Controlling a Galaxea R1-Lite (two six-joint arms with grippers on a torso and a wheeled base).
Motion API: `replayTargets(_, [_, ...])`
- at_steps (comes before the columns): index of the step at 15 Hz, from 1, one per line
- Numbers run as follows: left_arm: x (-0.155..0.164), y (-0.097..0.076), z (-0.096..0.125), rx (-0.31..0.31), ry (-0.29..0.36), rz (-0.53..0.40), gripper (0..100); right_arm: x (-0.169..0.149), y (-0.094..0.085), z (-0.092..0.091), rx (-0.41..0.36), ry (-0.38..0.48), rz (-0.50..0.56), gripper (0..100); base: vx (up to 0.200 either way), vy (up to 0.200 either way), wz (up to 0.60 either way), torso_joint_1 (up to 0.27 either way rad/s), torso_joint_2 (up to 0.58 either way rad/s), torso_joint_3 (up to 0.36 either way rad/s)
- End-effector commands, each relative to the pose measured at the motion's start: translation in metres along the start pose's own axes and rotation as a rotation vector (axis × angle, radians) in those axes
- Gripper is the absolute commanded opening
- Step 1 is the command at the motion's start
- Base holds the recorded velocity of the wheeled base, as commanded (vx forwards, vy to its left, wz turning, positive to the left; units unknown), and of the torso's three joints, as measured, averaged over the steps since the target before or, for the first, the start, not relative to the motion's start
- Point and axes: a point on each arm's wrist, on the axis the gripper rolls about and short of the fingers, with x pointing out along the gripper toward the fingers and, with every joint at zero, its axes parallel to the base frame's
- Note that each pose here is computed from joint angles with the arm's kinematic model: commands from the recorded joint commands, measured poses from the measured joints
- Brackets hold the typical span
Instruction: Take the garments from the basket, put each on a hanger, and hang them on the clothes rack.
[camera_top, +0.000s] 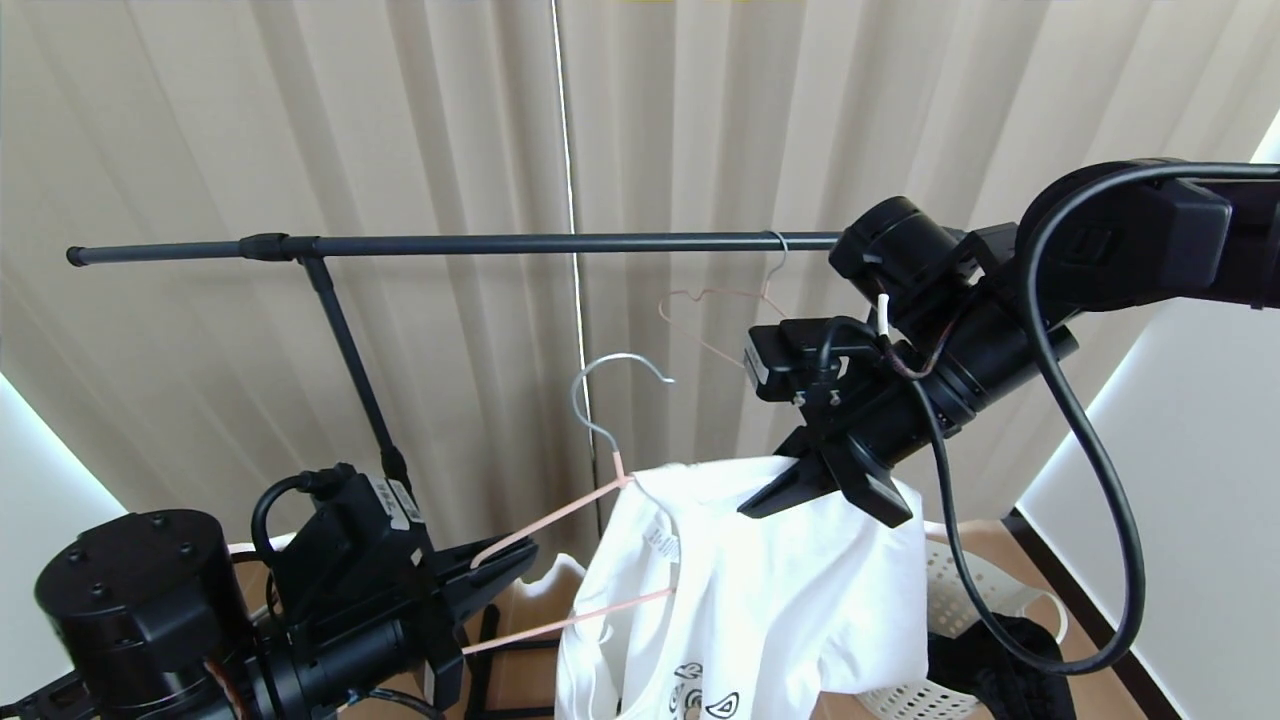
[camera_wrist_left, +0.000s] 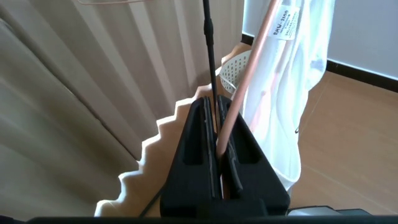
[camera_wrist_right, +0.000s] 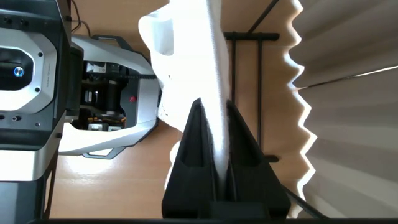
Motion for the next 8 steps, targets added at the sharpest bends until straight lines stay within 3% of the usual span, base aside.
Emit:
replayTargets(1, [-0.0003, -0.0001, 0.0001, 0.001, -0.001, -0.002, 0, -0.0003, 0.0, 0.0004, -0.002, -0.001, -0.002, 0, 0.0, 0.0, 0.0, 0.0, 0.0, 0.0])
replayTargets(8, [-0.0002, 0.0008, 0.0008, 0.003, -0.004, 0.004, 0, -0.0017, 0.001, 0.0008, -0.003, -0.002, -0.003, 0, 0.0, 0.0, 0.0, 0.0, 0.0, 0.0])
